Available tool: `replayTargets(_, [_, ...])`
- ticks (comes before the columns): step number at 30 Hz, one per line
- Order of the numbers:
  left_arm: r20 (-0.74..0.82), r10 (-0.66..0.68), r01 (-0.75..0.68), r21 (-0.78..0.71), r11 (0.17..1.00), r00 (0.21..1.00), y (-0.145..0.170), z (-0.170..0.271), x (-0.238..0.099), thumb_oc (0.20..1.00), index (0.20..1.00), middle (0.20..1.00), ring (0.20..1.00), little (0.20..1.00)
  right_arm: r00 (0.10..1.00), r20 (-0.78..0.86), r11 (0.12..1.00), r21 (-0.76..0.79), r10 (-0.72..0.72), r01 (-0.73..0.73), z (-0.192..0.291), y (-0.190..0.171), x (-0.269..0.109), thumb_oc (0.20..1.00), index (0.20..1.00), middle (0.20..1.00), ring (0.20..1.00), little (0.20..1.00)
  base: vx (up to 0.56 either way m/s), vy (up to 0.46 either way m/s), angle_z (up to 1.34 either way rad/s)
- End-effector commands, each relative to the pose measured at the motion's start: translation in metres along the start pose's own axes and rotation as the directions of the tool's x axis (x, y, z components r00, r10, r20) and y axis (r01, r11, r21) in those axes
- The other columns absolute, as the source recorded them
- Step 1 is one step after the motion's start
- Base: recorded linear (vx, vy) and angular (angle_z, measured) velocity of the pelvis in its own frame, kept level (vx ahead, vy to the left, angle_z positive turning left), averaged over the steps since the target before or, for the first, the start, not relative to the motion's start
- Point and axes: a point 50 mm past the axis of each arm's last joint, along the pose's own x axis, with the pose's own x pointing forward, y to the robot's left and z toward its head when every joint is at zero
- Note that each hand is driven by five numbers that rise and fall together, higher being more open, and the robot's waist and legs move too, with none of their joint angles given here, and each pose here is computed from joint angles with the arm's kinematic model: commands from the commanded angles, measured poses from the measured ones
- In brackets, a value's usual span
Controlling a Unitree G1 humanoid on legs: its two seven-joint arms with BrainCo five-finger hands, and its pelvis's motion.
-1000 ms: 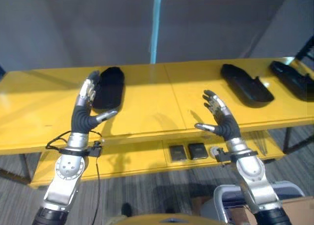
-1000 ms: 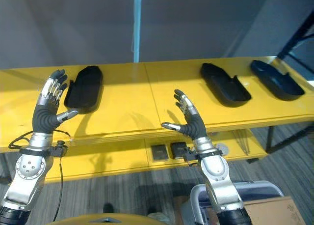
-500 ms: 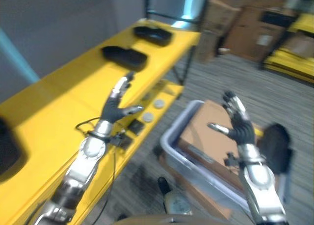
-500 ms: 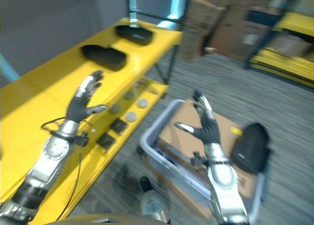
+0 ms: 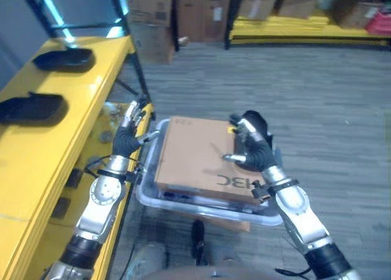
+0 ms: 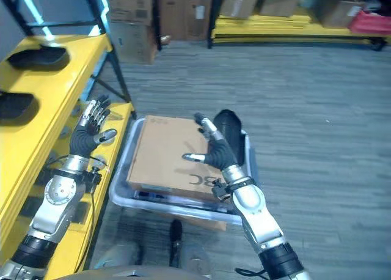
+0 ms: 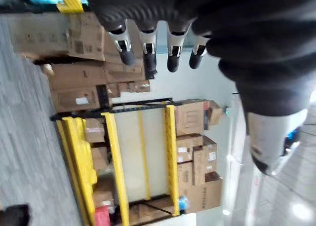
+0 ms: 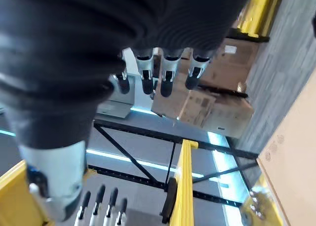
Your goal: Move parts from the plastic box to the shelf.
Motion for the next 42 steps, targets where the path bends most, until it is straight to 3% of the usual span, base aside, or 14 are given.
replayTargets(1, [0.156, -0.058, 0.051, 0.048, 0.998, 0.986, 0.006, 0.03, 0.013, 1.0, 1.0, 1.0, 1.0, 1.0, 0.993, 0.08, 0.995, 0.053, -0.09, 0.086, 0.012, -0.009, 0.0, 1.0, 1.0, 1.0, 1.0, 1.0, -0.23, 0.095, 0.62])
replayTargets(5, [0.171, -0.122, 0.112, 0.07, 0.991, 0.978, 0.0, 0.034, 0.022, 1.0, 1.0, 1.0, 1.0, 1.0, 0.995, 0.058, 0.994, 0.085, -0.079, 0.074, 0.007, -0.003, 0.0, 1.0, 1.0, 1.0, 1.0, 1.0, -0.29, -0.034, 0.27])
replayTargets(11, [0.144, -0.135, 0.132, 0.027, 0.991, 0.98, 0.0, 0.032, 0.018, 1.0, 1.0, 1.0, 1.0, 1.0, 0.996, 0.077, 0.999, -0.013, -0.046, 0.047, 0.012, -0.004, 0.007, 1.0, 1.0, 1.0, 1.0, 1.0, -0.1, -0.124, -0.18])
replayTargets(18, [0.054, -0.09, 0.085, 0.079, 0.993, 0.995, 0.016, 0.021, 0.001, 1.0, 1.0, 1.0, 1.0, 1.0, 0.994, 0.058, 0.995, -0.016, -0.095, 0.096, 0.01, -0.017, 0.003, 1.0, 1.0, 1.0, 1.0, 1.0, 0.01, -0.305, -0.24])
replayTargets(27, [-0.03, -0.143, 0.146, 0.191, 0.971, 0.989, 0.006, -0.001, 0.018, 1.0, 1.0, 1.0, 1.0, 1.0, 0.987, 0.05, 0.981, -0.117, -0.152, 0.156, 0.012, -0.039, -0.006, 1.0, 1.0, 1.0, 1.0, 1.0, -0.05, -0.063, -0.18])
replayTargets(30, [-0.032, -0.169, 0.168, 0.385, 0.908, 0.985, 0.002, -0.004, 0.055, 1.0, 1.0, 1.0, 1.0, 1.0, 0.97, 0.092, 0.969, -0.079, -0.226, 0.233, 0.016, -0.046, 0.0, 1.0, 1.0, 1.0, 1.0, 1.0, -0.19, 0.037, -0.27])
replayTargets(35, [0.017, -0.151, 0.111, 0.595, 0.796, 0.988, 0.003, 0.015, 0.12, 1.0, 1.0, 1.0, 1.0, 1.0, 0.965, 0.124, 0.967, -0.085, -0.23, 0.241, 0.021, -0.047, 0.009, 1.0, 1.0, 1.0, 1.0, 1.0, -0.15, 0.039, -0.16])
replayTargets(39, [0.066, -0.098, 0.026, 0.686, 0.727, 0.993, 0.011, 0.037, 0.157, 1.0, 1.0, 1.0, 1.0, 1.0, 0.966, 0.13, 0.968, -0.086, -0.224, 0.236, 0.02, -0.043, 0.013, 1.0, 1.0, 1.0, 1.0, 1.0, -0.03, 0.039, -0.12])
replayTargets(42, [0.082, -0.051, -0.02, 0.694, 0.72, 0.995, 0.014, 0.049, 0.175, 1.0, 1.0, 1.0, 1.0, 1.0, 0.97, 0.129, 0.973, -0.078, -0.204, 0.215, 0.019, -0.036, 0.016, 1.0, 1.0, 1.0, 1.0, 1.0, 0.03, 0.029, -0.06])
